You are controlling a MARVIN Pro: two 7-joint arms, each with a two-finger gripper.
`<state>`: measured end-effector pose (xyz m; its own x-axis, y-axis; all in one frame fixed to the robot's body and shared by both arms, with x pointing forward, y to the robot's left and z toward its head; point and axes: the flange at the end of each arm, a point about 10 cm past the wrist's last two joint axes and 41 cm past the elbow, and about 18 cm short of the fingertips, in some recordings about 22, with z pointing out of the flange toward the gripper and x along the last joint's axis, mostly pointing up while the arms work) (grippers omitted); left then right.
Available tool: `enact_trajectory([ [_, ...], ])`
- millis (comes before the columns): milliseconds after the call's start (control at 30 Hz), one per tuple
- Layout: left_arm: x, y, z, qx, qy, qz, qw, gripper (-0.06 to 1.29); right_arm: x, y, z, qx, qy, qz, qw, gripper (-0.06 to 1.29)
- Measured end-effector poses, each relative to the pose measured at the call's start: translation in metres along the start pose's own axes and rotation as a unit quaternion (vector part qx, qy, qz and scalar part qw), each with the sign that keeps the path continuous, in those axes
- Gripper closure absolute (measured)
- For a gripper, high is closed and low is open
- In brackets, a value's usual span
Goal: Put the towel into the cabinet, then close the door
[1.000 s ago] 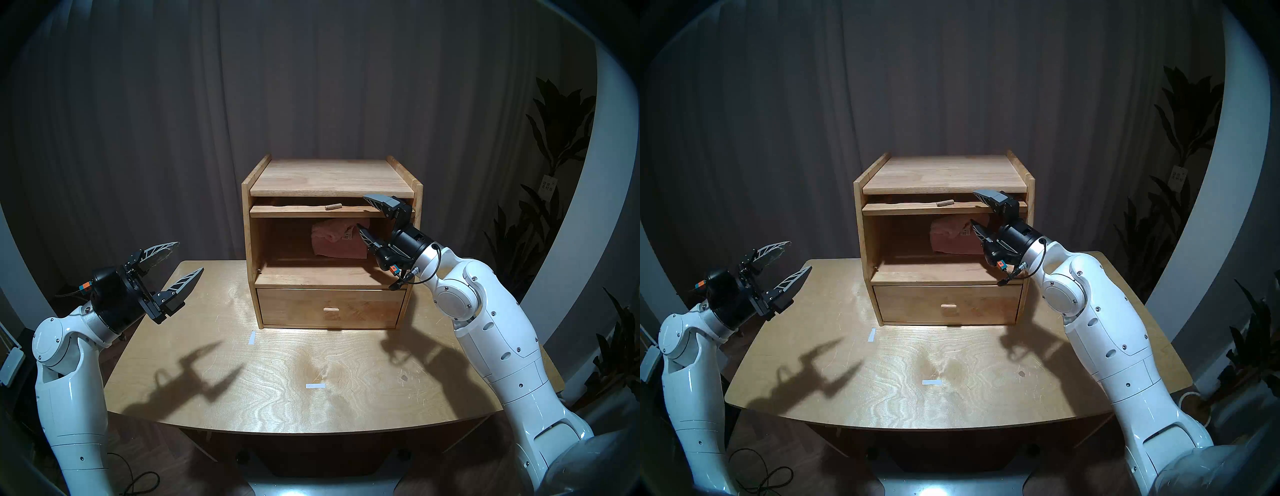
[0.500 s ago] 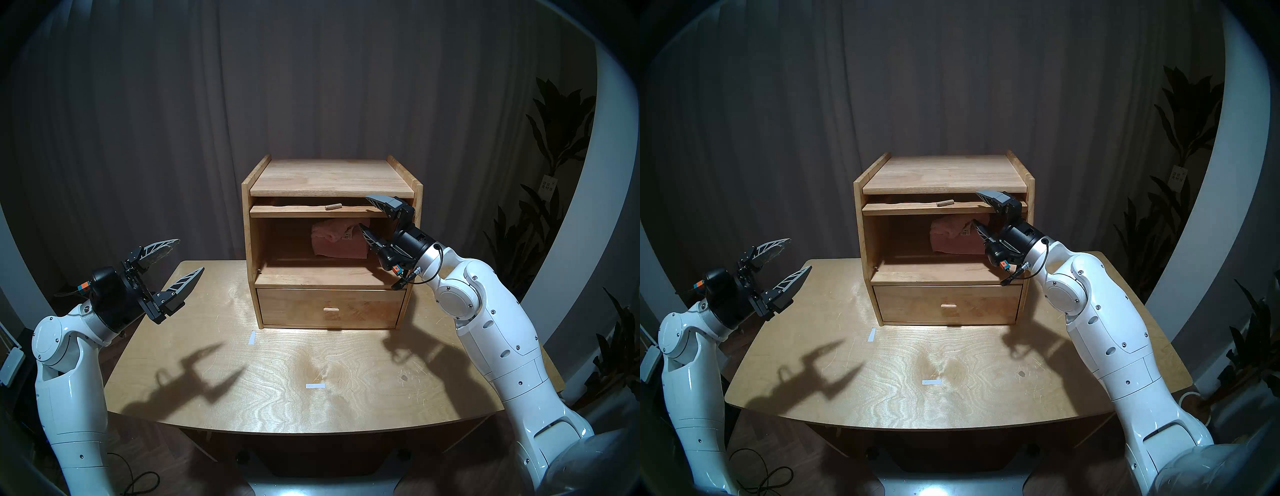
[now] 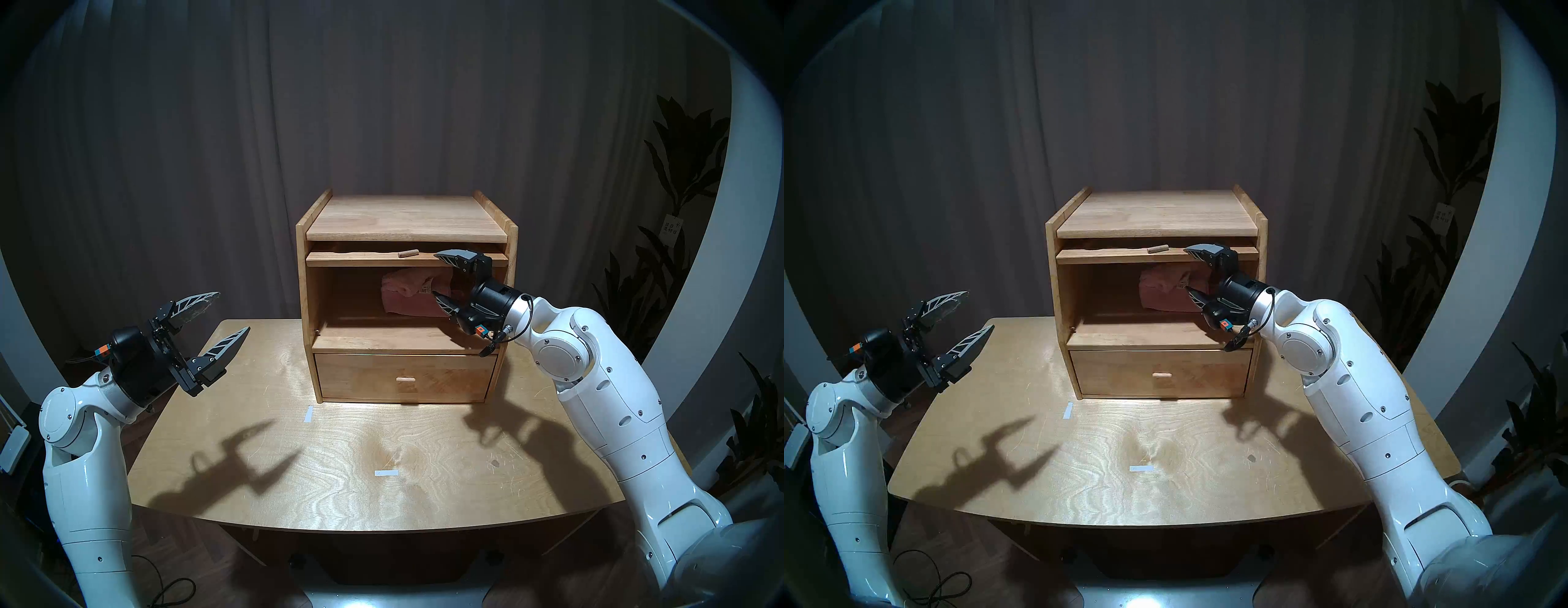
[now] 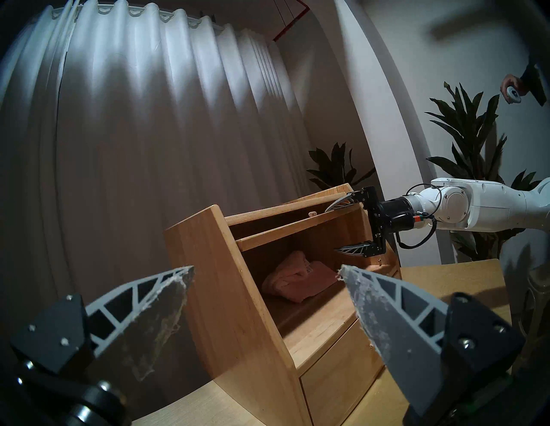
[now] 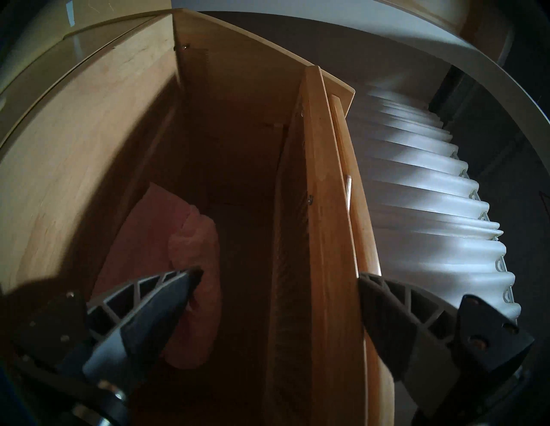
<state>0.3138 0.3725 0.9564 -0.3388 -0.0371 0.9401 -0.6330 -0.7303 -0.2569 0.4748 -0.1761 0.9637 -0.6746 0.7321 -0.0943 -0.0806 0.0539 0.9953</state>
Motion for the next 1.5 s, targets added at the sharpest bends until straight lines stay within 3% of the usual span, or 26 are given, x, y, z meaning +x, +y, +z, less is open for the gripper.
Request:
enact_trajectory([
  [533, 0.0, 0.0, 0.0, 0.002, 0.001, 0.0, 1.0, 0.02, -0.017, -0.004, 0.011, -0.012, -0.035, 0.028, 0.9989, -0.01],
  [667, 0.0, -0.001, 0.0, 0.002, 0.001, 0.0, 1.0, 0.02, -0.017, 0.019, 0.014, -0.055, -0.031, 0.018, 0.9978, 0.39],
  [800, 0.0, -0.001, 0.0, 0.003, 0.001, 0.001, 1.0, 0.02, -0.016, 0.018, 0.012, -0.054, -0.026, 0.014, 0.9981, 0.92],
  [833, 0.0, -0.001, 0.0, 0.003, 0.001, 0.001, 1.0, 0.02, -0.015, 0.018, 0.011, -0.054, -0.026, 0.013, 0.9981, 0.96],
  [1500, 0.0, -0.001, 0.0, 0.003, 0.001, 0.001, 1.0, 0.02, 0.011, 0.018, -0.026, -0.059, 0.007, 0.016, 0.9981, 0.99],
])
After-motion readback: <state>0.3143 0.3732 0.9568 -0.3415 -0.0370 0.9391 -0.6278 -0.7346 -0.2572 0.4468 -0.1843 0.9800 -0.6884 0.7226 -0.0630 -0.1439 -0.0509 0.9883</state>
